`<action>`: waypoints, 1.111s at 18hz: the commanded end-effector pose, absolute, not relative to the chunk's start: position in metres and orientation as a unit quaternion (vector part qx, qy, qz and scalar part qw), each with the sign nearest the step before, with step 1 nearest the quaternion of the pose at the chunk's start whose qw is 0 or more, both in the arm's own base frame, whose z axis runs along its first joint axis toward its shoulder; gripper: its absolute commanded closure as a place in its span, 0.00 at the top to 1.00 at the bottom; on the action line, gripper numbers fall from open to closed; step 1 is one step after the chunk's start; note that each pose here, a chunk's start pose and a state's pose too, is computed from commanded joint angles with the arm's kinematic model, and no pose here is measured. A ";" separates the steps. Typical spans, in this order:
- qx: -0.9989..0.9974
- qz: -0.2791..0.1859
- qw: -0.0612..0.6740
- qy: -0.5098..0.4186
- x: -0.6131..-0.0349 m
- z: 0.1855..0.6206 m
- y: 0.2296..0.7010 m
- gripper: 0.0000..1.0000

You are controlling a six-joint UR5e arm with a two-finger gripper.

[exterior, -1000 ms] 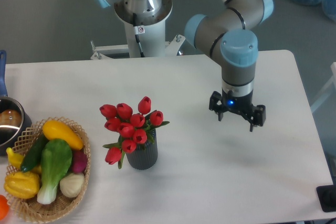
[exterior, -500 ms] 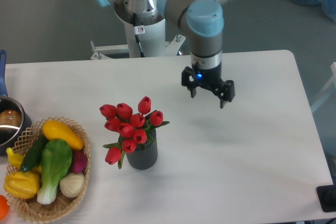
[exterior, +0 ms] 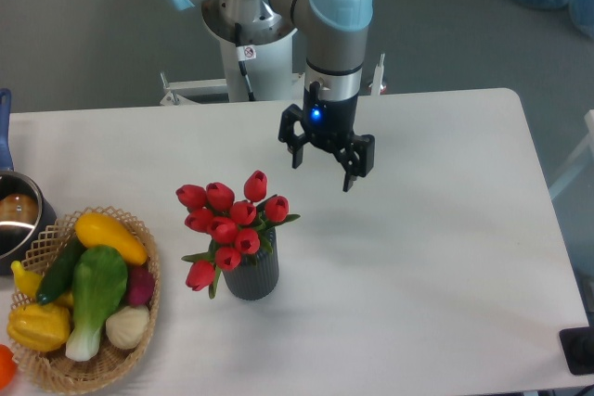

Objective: Pick up the flowers from the vase
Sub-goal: 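Move the open gripper toward the red tulips in the grey vase, then lower the gripper onto the tulip stems and close around them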

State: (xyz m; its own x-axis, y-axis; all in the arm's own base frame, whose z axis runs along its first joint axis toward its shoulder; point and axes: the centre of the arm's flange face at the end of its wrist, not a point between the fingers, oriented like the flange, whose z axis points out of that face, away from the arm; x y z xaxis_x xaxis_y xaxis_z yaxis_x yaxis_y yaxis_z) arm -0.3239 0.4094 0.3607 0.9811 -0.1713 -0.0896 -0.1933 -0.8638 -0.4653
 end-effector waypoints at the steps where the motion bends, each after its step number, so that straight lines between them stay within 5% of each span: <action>1: -0.958 0.012 0.267 0.104 -0.322 0.364 0.414 1.00; 5: -0.930 -0.023 0.341 0.132 -0.328 0.371 0.431 1.00; 20: -0.921 -0.030 0.356 0.155 -0.338 0.371 0.461 1.00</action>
